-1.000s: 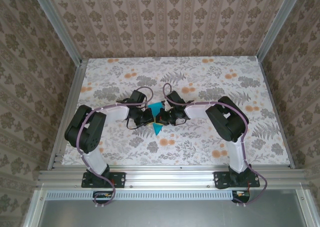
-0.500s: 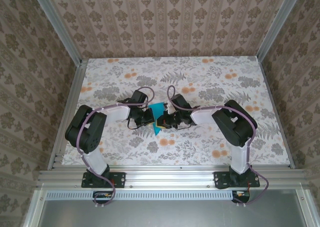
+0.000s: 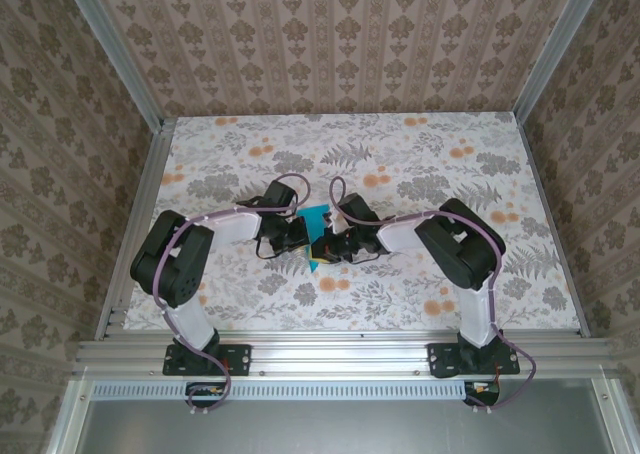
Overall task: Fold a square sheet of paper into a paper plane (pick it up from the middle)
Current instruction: Third fold the triangle at the center of the table.
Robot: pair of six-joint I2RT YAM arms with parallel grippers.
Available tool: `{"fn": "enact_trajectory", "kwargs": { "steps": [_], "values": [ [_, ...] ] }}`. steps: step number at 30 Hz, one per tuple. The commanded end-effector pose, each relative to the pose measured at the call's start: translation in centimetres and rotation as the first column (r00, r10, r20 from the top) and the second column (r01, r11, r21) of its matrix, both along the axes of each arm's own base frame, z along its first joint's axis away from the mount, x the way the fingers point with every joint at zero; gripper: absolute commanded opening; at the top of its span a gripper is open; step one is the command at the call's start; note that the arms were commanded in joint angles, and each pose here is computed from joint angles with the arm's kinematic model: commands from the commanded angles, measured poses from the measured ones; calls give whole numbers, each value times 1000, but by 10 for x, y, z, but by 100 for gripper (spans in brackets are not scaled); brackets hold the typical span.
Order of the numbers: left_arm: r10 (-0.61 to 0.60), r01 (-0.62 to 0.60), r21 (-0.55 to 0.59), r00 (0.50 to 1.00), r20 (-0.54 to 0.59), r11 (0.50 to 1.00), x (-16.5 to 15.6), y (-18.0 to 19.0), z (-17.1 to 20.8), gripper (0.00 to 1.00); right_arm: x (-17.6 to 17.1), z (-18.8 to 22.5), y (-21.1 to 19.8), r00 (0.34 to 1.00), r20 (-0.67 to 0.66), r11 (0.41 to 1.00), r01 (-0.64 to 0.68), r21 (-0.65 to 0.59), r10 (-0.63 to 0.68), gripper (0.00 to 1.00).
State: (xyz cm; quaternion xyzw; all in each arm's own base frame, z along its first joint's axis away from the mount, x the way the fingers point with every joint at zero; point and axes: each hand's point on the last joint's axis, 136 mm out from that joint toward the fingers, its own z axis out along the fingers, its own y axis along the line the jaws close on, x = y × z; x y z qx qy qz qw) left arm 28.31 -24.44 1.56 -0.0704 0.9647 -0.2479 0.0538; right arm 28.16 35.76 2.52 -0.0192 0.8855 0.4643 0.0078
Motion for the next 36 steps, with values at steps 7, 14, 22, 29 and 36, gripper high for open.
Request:
{"fn": "enact_trajectory", "kwargs": {
  "steps": [7, 14, 22, 29, 36],
  "values": [
    [44, -20, 188, 992, -121, 982, -31, 31, -48, 0, -9, -13, 4, 999, -15, 999, -45, 13, 45, 8],
    [45, -22, 192, 992, -115, 981, -31, 31, -47, 0, 0, 7, 7, 1000, 25, 998, -15, 65, 14, 12],
    [25, -11, 156, 996, -84, 988, -19, 21, -37, 0, -1, 20, -26, 993, 115, 999, 33, -34, -29, 24],
    [9, -1, 119, 998, -70, 993, -11, 15, -30, 0, 3, 12, -49, 982, 183, 982, 86, -170, -55, 24],
    [13, -7, 72, 997, -74, 997, -8, 11, -29, 0, 5, 8, -50, 981, 191, 970, 68, -235, -22, 26]
  ]
}}
